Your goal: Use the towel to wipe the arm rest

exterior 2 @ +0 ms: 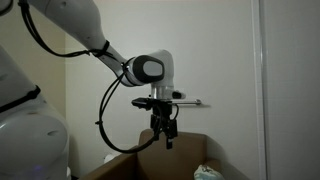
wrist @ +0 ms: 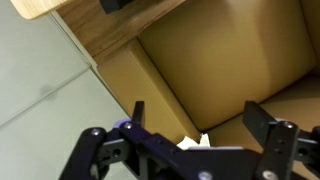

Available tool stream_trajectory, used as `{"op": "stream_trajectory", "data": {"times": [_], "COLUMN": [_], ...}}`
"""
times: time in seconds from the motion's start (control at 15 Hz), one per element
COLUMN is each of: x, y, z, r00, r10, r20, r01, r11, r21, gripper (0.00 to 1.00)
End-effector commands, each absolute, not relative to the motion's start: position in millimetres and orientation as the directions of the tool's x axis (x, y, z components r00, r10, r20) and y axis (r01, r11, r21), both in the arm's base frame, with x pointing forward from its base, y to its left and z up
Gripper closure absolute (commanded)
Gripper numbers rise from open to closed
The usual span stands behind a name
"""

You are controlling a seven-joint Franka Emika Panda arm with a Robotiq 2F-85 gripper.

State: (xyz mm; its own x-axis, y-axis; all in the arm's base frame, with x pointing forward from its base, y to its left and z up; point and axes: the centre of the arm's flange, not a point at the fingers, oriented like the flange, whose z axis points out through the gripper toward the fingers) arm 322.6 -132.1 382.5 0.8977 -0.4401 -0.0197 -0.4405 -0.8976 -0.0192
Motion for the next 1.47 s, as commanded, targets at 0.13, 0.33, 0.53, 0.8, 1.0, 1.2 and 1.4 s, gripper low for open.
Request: {"op": "stream_trajectory", "data": {"times": [0.13, 0.33, 0.53, 0.8, 1.0, 1.2, 1.4], "x": [323.7, 378.3, 419.1, 476.0, 449.2, 459.1, 486.4], "y": [-132.6, -146.9, -159.0, -185.2, -176.9, -180.8, -187.2], "z": [384.8, 348.6, 327.5, 294.5, 300.5, 292.6, 286.1], "r00": [0.898, 0.896, 0.871, 0.854, 0.868, 0.868, 0.844], "r10": [-0.441, -0.437, -0.489, -0.52, -0.496, -0.496, -0.536], "r20": [-0.015, -0.08, -0.038, 0.01, 0.004, -0.005, -0.024], "r01": [-0.441, -0.443, -0.49, -0.52, -0.496, -0.496, -0.535], "r11": [-0.897, -0.894, -0.87, -0.854, -0.868, -0.868, -0.844], "r21": [-0.019, -0.074, -0.05, -0.006, 0.0, 0.008, 0.028], "gripper": [0.0, 0.0, 0.0, 0.0, 0.0, 0.0, 0.0]}}
